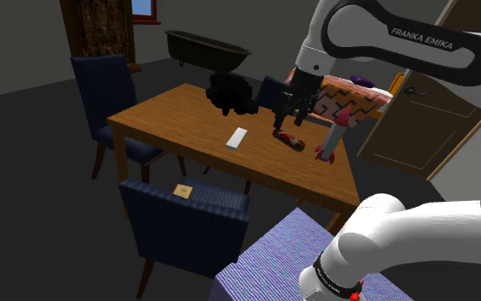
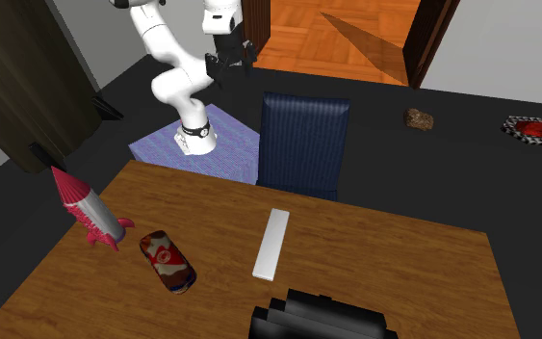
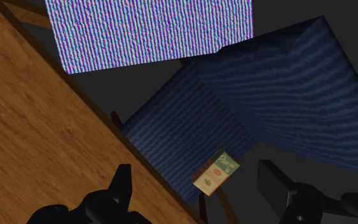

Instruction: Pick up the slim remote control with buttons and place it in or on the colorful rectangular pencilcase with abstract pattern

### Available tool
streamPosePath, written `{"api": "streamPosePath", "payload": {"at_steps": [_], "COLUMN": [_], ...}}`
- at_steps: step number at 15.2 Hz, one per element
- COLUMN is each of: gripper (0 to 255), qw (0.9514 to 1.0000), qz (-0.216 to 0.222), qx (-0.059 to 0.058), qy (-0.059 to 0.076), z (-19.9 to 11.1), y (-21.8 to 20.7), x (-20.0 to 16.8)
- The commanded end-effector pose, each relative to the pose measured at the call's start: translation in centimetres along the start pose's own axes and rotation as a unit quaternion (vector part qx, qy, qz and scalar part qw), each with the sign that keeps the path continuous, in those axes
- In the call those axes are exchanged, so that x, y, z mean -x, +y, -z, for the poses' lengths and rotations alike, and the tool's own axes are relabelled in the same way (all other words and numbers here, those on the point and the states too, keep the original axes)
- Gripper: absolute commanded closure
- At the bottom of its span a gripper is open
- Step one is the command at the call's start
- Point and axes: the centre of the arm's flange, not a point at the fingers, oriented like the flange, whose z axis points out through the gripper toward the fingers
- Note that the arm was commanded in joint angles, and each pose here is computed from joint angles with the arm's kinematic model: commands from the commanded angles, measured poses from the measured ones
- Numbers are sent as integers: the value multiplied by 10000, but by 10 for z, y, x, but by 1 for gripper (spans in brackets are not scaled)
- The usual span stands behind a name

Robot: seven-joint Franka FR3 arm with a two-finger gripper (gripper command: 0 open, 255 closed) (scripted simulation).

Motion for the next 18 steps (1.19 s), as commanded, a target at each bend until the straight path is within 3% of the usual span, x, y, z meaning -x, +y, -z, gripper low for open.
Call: {"api": "streamPosePath", "payload": {"at_steps": [1, 9, 18], "gripper": [0, 0, 0], "qw": [10000, 9964, 9837], "qz": [0, -848, -1795], "qx": [0, 34, 73], "qy": [0, -10, -21], "z": [0, -56, -120], "y": [0, 9, 37], "x": [0, -89, -186]}}
